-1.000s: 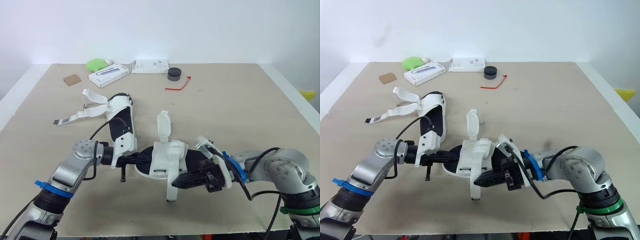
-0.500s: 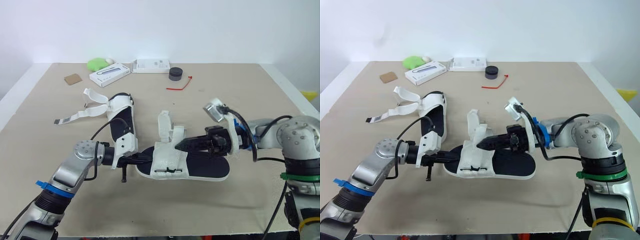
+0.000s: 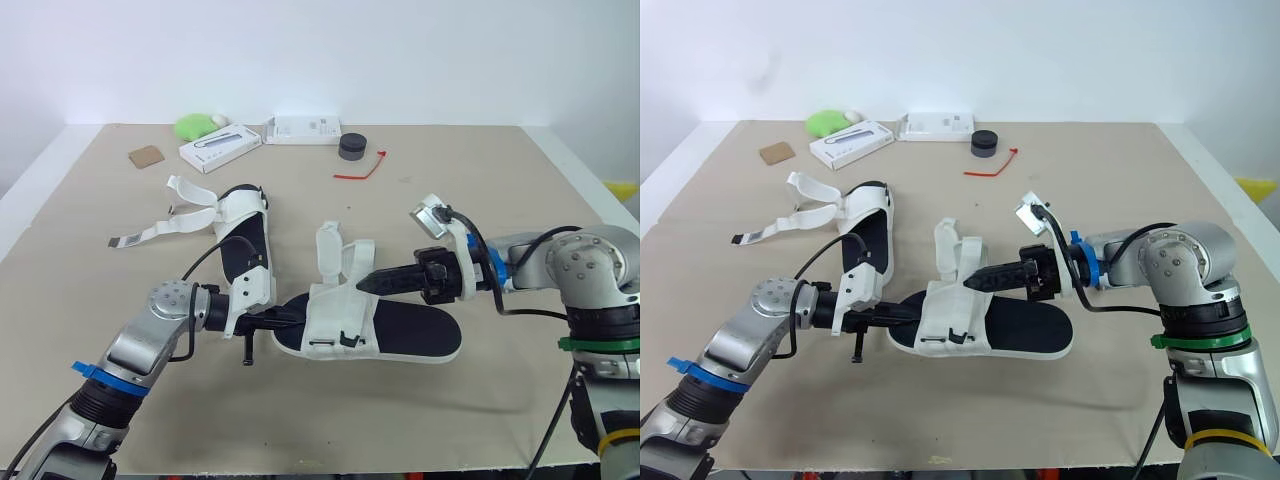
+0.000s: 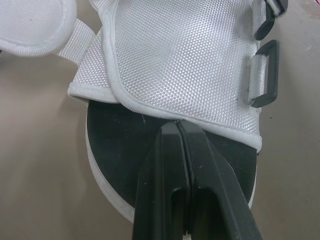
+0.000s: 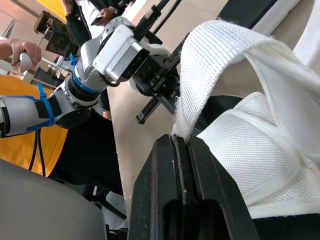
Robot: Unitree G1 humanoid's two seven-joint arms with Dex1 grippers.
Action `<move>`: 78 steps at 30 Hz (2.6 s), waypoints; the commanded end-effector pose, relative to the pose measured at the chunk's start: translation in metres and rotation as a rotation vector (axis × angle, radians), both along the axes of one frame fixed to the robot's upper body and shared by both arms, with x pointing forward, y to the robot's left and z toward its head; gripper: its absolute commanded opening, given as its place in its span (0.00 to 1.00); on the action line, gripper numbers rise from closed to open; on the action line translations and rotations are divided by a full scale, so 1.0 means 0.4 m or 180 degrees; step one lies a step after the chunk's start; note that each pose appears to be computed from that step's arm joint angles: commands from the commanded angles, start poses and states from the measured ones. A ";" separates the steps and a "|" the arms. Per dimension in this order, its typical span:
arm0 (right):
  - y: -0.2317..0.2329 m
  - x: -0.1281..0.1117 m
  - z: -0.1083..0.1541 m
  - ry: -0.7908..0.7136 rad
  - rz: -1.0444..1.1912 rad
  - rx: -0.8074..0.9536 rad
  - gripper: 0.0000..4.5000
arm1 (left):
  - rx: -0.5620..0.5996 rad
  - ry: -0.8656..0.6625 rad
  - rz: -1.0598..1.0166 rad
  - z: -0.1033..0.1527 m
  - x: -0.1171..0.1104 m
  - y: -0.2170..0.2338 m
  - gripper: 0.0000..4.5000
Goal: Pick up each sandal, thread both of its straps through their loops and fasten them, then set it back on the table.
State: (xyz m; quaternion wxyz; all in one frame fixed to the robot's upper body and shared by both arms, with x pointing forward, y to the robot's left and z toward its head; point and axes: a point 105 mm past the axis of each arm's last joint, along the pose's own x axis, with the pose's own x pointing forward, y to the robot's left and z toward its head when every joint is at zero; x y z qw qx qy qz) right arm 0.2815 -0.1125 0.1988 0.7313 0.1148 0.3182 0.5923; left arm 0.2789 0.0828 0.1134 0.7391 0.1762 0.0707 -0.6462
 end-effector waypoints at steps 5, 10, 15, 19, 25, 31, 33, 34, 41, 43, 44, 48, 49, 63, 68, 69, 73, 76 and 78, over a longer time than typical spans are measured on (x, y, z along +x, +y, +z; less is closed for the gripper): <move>-0.008 0.011 0.025 -0.0123 -0.0011 0.0015 0.01 | 0.0041 -0.0047 -0.0028 0.002 0.001 0.003 0.00; 0.001 -0.002 0.025 -0.0040 0.0055 0.0072 0.01 | 0.0046 -0.0048 -0.0026 0.002 -0.001 0.005 0.00; 0.011 -0.029 0.047 0.0029 0.0209 0.0155 0.01 | 0.0062 -0.0048 -0.0021 0.000 -0.002 0.009 0.00; 0.017 -0.042 0.053 0.0065 0.0275 0.0174 0.01 | 0.0062 -0.0050 -0.0009 -0.001 -0.001 0.009 0.00; 0.003 0.000 -0.029 -0.0145 -0.0094 -0.0119 0.20 | 0.0050 -0.0047 -0.0008 -0.001 -0.002 0.005 0.00; 0.013 -0.008 -0.033 -0.0415 -0.0038 -0.0137 0.71 | 0.0070 -0.0042 0.0004 -0.003 -0.003 0.010 0.00; 0.026 -0.025 -0.029 -0.0419 0.0045 -0.0090 0.71 | 0.0071 -0.0045 0.0009 -0.003 -0.002 0.011 0.00; 0.033 -0.031 -0.025 -0.0409 0.0076 -0.0050 0.71 | 0.0072 -0.0047 0.0009 -0.002 -0.001 0.011 0.00; 0.060 -0.064 -0.012 -0.0248 0.0203 0.0102 0.71 | 0.0076 -0.0050 0.0007 -0.002 0.000 0.011 0.00; 0.066 -0.075 -0.035 -0.0198 0.0217 0.0035 0.71 | 0.0075 -0.0051 0.0004 -0.003 0.000 0.010 0.00; 0.068 -0.077 -0.040 -0.0190 0.0211 0.0033 0.71 | 0.0071 -0.0050 0.0005 -0.003 0.000 0.009 0.00; 0.080 -0.084 -0.041 -0.0164 0.0225 0.0070 0.71 | 0.0062 -0.0042 0.0004 -0.004 -0.003 0.007 0.00; 0.081 -0.085 -0.043 -0.0162 0.0221 0.0069 0.71 | 0.0061 -0.0040 0.0004 -0.005 -0.004 0.007 0.00; 0.094 -0.079 -0.057 -0.0082 0.0126 0.0036 0.02 | 0.0048 -0.0043 0.0017 -0.006 -0.003 0.004 0.00; 0.079 -0.065 -0.046 0.0143 0.0074 0.0048 0.02 | 0.0053 -0.0041 0.0005 -0.009 -0.005 0.003 0.00; 0.076 -0.064 -0.039 0.0172 0.0093 0.0058 0.02 | 0.0052 -0.0040 0.0002 -0.009 -0.005 0.002 0.00; 0.069 -0.058 -0.015 0.0213 0.0145 0.0071 0.02 | 0.0049 -0.0042 -0.0007 -0.010 -0.005 0.001 0.00; 0.058 -0.053 -0.008 0.0308 0.0147 0.0036 0.02 | 0.0041 -0.0047 -0.0011 -0.009 -0.004 -0.001 0.00; 0.052 -0.054 -0.013 0.0386 0.0149 -0.0007 0.02 | 0.0036 -0.0049 -0.0008 -0.008 -0.004 -0.002 0.00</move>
